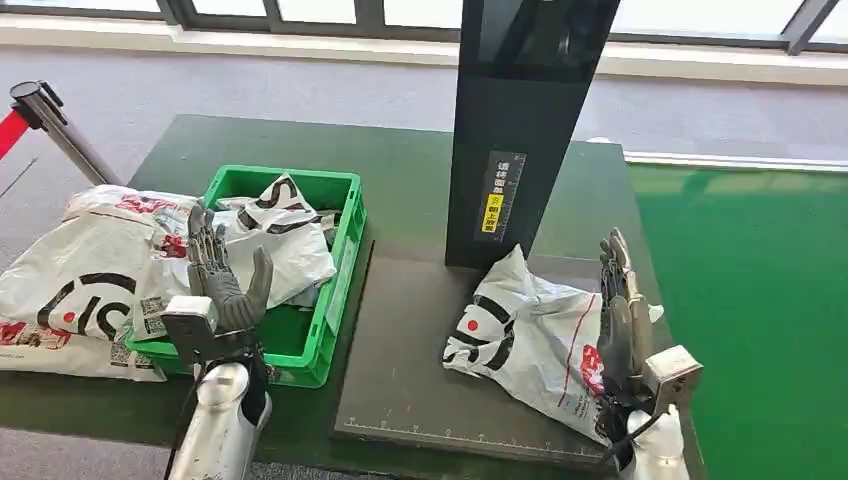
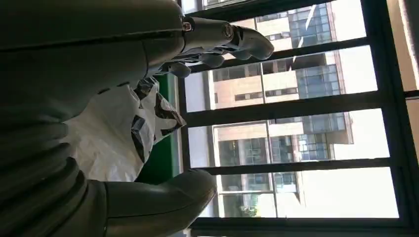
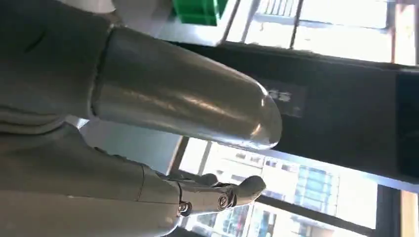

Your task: Moved the parcel from conveyor to table for the left to box.

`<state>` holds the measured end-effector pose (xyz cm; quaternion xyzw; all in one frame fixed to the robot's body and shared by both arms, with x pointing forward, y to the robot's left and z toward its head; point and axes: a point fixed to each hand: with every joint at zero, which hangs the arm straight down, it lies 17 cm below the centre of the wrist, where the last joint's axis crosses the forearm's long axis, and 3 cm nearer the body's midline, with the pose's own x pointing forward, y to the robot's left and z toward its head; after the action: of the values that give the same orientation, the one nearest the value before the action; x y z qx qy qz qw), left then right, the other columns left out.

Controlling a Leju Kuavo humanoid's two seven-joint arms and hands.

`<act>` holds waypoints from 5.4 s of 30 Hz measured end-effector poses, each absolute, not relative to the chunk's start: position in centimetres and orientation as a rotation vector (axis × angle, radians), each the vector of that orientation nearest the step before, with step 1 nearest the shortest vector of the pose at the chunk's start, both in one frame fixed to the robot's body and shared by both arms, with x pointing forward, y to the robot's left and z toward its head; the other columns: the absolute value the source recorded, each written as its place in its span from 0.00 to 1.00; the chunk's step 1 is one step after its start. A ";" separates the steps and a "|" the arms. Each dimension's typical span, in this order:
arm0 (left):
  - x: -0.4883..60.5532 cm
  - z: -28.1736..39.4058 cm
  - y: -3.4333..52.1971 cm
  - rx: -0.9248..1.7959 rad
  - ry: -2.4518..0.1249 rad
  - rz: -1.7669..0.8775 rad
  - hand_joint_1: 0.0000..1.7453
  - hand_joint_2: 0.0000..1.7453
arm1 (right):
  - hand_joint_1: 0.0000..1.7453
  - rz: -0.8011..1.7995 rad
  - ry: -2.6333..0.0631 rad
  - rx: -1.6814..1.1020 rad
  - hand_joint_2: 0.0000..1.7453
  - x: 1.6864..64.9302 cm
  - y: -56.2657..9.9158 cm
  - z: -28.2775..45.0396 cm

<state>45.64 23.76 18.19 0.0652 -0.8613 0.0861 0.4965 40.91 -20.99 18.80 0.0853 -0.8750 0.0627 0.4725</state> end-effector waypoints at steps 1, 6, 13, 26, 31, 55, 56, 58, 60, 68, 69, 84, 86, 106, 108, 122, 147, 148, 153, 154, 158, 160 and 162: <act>45.7 18.2 23.7 0.157 -2.086 0.209 0.00 1.00 | 0.00 0.153 -2.147 0.215 0.00 40.8 -21.0 19.0; 45.7 18.1 23.6 0.155 -2.083 0.206 0.00 1.00 | 0.00 0.150 -2.162 0.221 0.00 40.6 -21.0 19.6; 45.8 18.9 20.8 0.149 -2.112 0.092 0.00 0.00 | 0.00 -0.009 -2.220 -0.383 0.00 41.4 -28.8 21.9; 45.6 20.9 2.9 0.061 -2.180 -0.492 0.00 1.00 | 0.00 -0.193 -2.173 -1.089 1.00 39.2 -36.4 25.7; 46.2 17.2 -3.0 0.062 -2.017 -0.690 0.00 1.00 | 0.00 -0.229 -2.169 -1.201 1.00 39.3 -37.5 27.9; 38.6 -1.5 -7.4 0.203 -1.414 -1.398 1.00 1.00 | 0.00 -0.325 -2.140 -1.216 1.00 40.2 -38.6 28.4; 38.4 -1.9 -7.3 0.204 -1.398 -1.414 1.00 1.00 | 0.00 -0.328 -2.139 -1.215 1.00 40.2 -38.6 28.4; 38.3 -2.6 -7.0 0.224 -1.365 -1.457 1.00 1.00 | 0.00 -0.324 -2.139 -1.218 1.00 40.2 -38.6 28.4; 38.2 -2.9 -6.9 0.240 -1.348 -1.504 1.00 1.00 | 0.00 -0.334 -2.137 -1.210 1.00 40.3 -38.7 28.3; 38.6 -3.0 -6.6 0.314 -1.333 -1.589 1.00 1.00 | 0.00 -0.339 -2.125 -1.197 1.00 40.5 -38.7 27.8; 38.7 -3.0 -6.5 0.326 -1.334 -1.594 1.00 1.00 | 0.00 -0.338 -2.124 -1.197 1.00 40.6 -38.7 27.8; 40.6 -0.7 -5.9 0.542 -1.450 -1.589 1.00 1.00 | 0.00 -0.336 -2.119 -1.204 1.00 40.4 -38.9 27.7; 41.5 1.4 -5.4 0.656 -1.556 -1.516 1.00 1.00 | 0.00 -0.334 -2.115 -1.223 1.00 40.0 -39.2 27.7; 47.5 21.9 14.7 1.176 -2.017 -0.696 1.00 1.00 | 0.00 -0.365 -2.058 -1.287 1.00 37.7 -41.5 26.6; 47.5 22.1 16.1 1.203 -2.000 -0.669 1.00 1.00 | 0.00 -0.365 -2.058 -1.288 1.00 37.7 -41.5 26.6; 47.3 22.6 18.9 1.264 -1.967 -0.621 1.00 1.00 | 0.00 -0.365 -2.059 -1.288 1.00 37.7 -41.5 26.6; 47.3 22.6 19.4 1.274 -1.959 -0.613 1.00 1.00 | 0.00 -0.365 -2.059 -1.288 1.00 37.7 -41.5 26.6; 47.3 22.6 19.4 1.274 -1.959 -0.613 1.00 1.00 | 0.00 -0.365 -2.059 -1.288 1.00 37.7 -41.5 26.6; 47.3 22.6 19.4 1.274 -1.959 -0.613 1.00 1.00 | 0.00 -0.365 -2.059 -1.288 1.00 37.7 -41.5 26.6; 47.3 22.6 19.4 1.274 -1.959 -0.613 1.00 1.00 | 0.00 -0.365 -2.059 -1.288 1.00 37.7 -41.5 26.6; 47.3 22.6 19.4 1.274 -1.960 -0.612 1.00 1.00 | 0.00 -0.365 -2.059 -1.288 1.00 37.7 -41.5 26.6; 47.3 22.6 19.4 1.274 -1.960 -0.612 1.00 1.00 | 0.00 -0.365 -2.059 -1.288 1.00 37.7 -41.5 26.6; 47.3 22.6 19.4 1.274 -1.960 -0.612 1.00 1.00 | 0.00 -0.365 -2.059 -1.288 1.00 37.7 -41.5 26.6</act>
<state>47.27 19.37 22.57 0.4929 -0.7583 -0.2370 0.3548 37.68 -41.47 26.61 -0.4938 -0.7897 -0.1400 0.3361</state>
